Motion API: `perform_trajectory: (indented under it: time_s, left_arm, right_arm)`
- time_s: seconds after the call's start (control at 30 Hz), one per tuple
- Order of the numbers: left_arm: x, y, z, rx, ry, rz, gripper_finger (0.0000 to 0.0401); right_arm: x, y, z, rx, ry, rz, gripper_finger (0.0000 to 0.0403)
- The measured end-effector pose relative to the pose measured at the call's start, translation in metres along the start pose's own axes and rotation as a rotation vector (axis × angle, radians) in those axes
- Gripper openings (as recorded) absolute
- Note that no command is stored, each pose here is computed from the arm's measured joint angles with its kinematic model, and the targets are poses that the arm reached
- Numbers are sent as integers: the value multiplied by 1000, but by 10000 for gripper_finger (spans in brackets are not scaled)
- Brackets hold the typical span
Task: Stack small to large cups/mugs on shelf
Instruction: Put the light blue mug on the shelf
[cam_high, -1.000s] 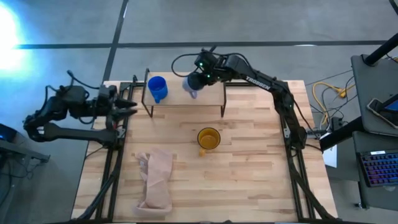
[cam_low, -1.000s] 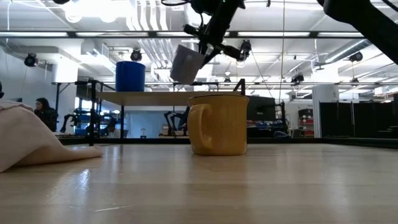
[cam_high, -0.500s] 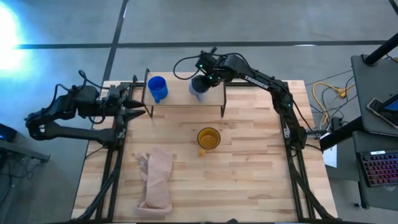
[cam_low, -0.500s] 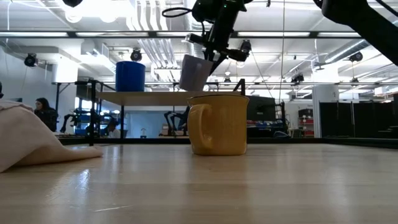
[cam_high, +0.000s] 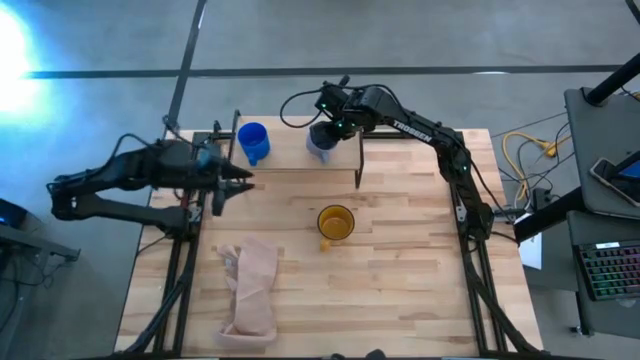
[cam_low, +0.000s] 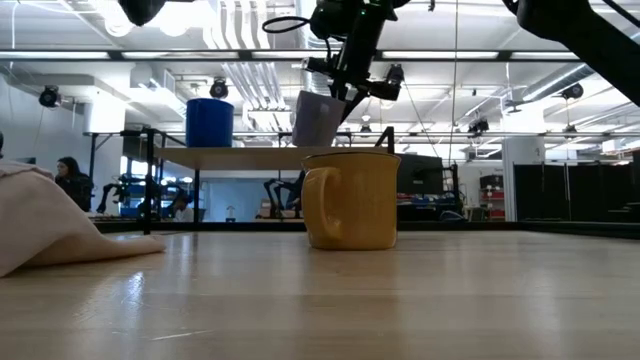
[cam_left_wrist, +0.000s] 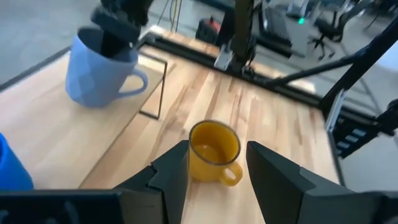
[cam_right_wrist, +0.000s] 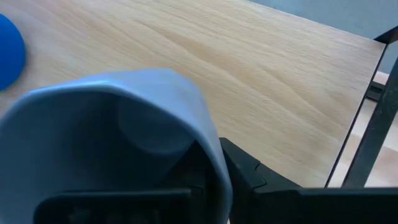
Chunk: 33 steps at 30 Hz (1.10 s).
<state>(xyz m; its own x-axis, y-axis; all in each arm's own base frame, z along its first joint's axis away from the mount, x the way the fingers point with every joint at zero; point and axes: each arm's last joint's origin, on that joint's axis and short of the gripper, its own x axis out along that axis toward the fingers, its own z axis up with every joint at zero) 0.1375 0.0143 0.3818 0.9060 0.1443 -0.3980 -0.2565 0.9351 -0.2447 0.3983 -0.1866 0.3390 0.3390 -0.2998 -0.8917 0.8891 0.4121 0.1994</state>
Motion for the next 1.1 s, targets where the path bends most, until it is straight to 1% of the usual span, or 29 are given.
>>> perform_trajectory:
  time_s: [0.27, 0.57, 0.83, 1.1]
  left_arm:
    - [9, -1, 0, 21, 25, 5, 146]
    - [10, -2, 4, 24, -6, -9, 146]
    - [17, -4, 4, 22, 19, -39, 146]
    - [22, -4, 4, 21, 37, -49, 146]
  right_arm:
    - [0, 1, 0, -12, 1, 7, 37]
    - [0, 1, 0, -15, -2, 12, 59]
    - [-3, 5, 7, -15, -64, 66, 77]
    - [-4, 4, 8, -14, -69, 69, 98]
